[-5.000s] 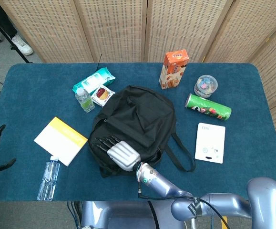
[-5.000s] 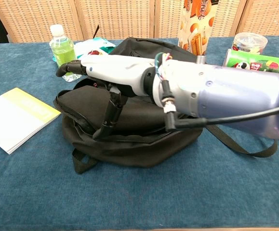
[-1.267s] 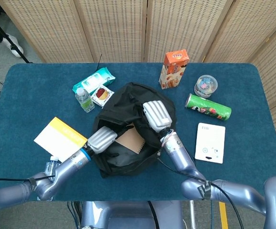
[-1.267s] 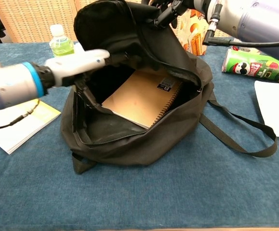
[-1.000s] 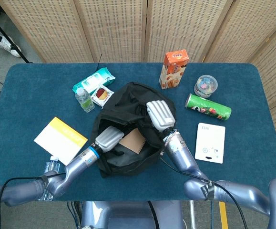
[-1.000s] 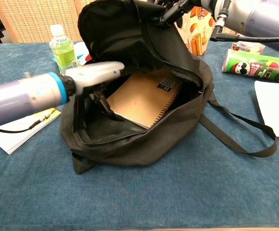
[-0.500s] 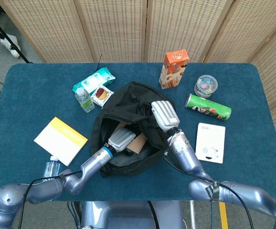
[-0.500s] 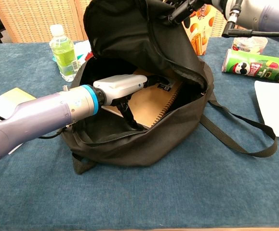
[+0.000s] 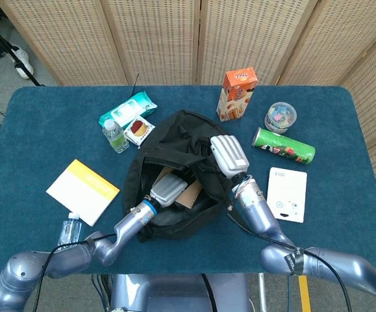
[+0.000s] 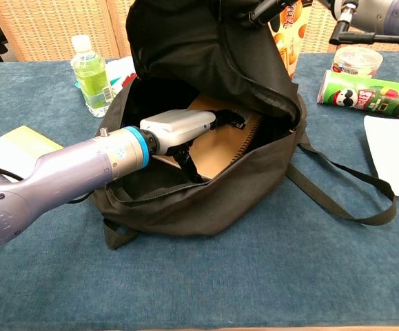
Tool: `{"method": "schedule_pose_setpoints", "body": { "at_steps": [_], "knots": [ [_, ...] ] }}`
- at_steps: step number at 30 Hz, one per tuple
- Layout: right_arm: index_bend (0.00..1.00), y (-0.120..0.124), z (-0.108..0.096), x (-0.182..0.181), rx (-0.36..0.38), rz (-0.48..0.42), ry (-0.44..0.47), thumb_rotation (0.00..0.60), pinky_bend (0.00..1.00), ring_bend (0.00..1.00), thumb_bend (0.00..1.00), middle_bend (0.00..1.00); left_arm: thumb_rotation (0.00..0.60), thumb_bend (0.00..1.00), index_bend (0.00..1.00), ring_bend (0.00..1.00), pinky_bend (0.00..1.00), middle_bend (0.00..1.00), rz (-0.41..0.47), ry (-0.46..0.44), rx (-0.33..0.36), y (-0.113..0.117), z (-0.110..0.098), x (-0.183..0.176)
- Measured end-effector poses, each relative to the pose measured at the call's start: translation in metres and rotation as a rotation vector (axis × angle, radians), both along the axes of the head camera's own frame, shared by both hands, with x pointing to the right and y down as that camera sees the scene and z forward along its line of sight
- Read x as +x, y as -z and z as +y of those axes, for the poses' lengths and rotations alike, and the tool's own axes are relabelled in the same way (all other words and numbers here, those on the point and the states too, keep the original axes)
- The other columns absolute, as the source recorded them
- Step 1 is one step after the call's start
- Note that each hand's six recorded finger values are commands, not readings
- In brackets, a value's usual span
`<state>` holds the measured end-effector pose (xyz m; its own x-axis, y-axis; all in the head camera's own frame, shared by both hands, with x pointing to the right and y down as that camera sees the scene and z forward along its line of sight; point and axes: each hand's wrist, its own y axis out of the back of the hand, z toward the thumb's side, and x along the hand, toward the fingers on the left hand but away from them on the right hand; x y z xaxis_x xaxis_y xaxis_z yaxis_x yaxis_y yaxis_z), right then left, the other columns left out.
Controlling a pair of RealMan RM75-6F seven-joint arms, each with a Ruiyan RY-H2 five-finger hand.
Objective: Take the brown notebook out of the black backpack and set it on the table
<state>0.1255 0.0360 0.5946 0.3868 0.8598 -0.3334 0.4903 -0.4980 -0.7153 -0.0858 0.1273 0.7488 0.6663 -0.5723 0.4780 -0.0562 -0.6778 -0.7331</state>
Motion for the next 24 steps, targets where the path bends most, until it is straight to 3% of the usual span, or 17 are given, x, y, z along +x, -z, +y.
{"method": "schedule_pose_setpoints", "body": {
  "at_steps": [16, 20, 24],
  "knots": [
    [0.64, 0.009, -0.004, 0.004, 0.016, 0.005, -0.013, 0.600, 0.63, 0.59, 0.62, 0.68, 0.600, 0.23, 0.08, 0.00, 0.08, 0.00, -0.062, -0.025, 0.053, -0.007, -0.004, -0.001],
    [0.64, 0.008, -0.005, 0.005, 0.019, 0.014, -0.015, 0.600, 0.63, 0.59, 0.62, 0.68, 0.600, 0.29, 0.08, 0.00, 0.08, 0.00, -0.084, -0.029, 0.062, -0.011, -0.005, -0.003],
    [0.64, 0.009, -0.005, 0.007, 0.023, 0.018, -0.017, 0.600, 0.63, 0.59, 0.62, 0.68, 0.600, 0.41, 0.08, 0.00, 0.08, 0.00, -0.091, -0.023, 0.076, -0.012, -0.007, -0.001]
  ]
}}
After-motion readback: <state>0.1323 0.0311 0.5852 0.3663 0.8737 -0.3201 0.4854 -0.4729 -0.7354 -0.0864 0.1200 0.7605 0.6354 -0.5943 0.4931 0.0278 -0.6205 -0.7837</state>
